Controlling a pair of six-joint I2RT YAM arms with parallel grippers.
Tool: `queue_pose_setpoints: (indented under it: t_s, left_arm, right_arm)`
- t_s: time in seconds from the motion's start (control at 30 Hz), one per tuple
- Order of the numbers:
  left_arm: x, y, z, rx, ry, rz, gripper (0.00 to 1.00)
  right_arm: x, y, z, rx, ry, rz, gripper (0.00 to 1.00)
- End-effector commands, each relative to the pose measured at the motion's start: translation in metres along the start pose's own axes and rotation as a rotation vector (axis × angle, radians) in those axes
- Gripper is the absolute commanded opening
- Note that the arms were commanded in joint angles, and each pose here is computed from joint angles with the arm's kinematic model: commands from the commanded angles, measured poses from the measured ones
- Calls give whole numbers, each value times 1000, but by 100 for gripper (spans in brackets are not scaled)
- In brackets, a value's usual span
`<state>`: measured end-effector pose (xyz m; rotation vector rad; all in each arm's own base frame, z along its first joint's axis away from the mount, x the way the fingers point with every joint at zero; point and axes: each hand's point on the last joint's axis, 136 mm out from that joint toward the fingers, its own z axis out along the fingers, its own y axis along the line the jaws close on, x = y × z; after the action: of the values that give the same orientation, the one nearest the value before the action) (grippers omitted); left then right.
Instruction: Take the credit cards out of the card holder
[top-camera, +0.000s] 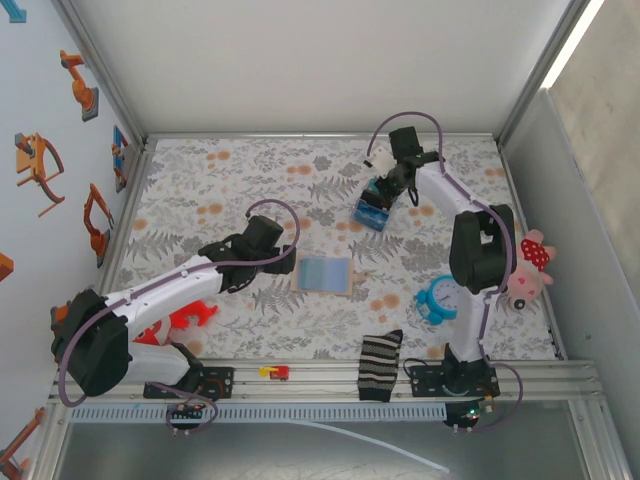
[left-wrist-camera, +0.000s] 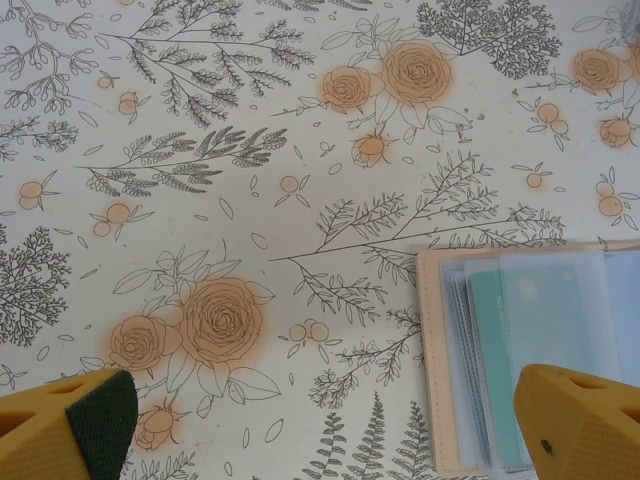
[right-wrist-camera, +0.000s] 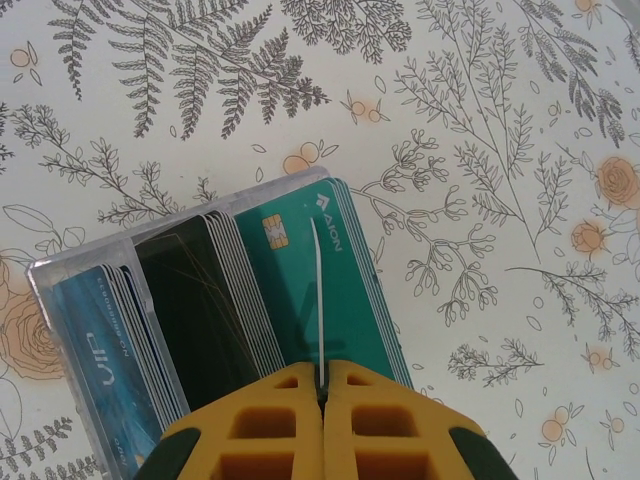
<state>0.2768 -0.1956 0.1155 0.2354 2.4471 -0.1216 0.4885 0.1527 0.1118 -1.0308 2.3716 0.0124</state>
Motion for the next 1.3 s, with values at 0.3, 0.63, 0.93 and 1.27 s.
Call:
queue_pose_setpoints:
  t_s: [0.3,0.63,0.93,1.27]
  left_arm:
    - [-1,4,-2,-11,5,-15,97]
    - [-2,3,-2,-10,4,-14,97]
    - [-1,2,0,-9,8,-10,97]
    - [-2,1,0,-3,5,-11,97]
  right_arm:
    - [-2,5,12,-68,9,-12,0]
    - [-2,18,17,-149,9,-3,0]
    - [-8,29,15,-214,-12,19,0]
    - [-14,39,7,-272,-27,26,0]
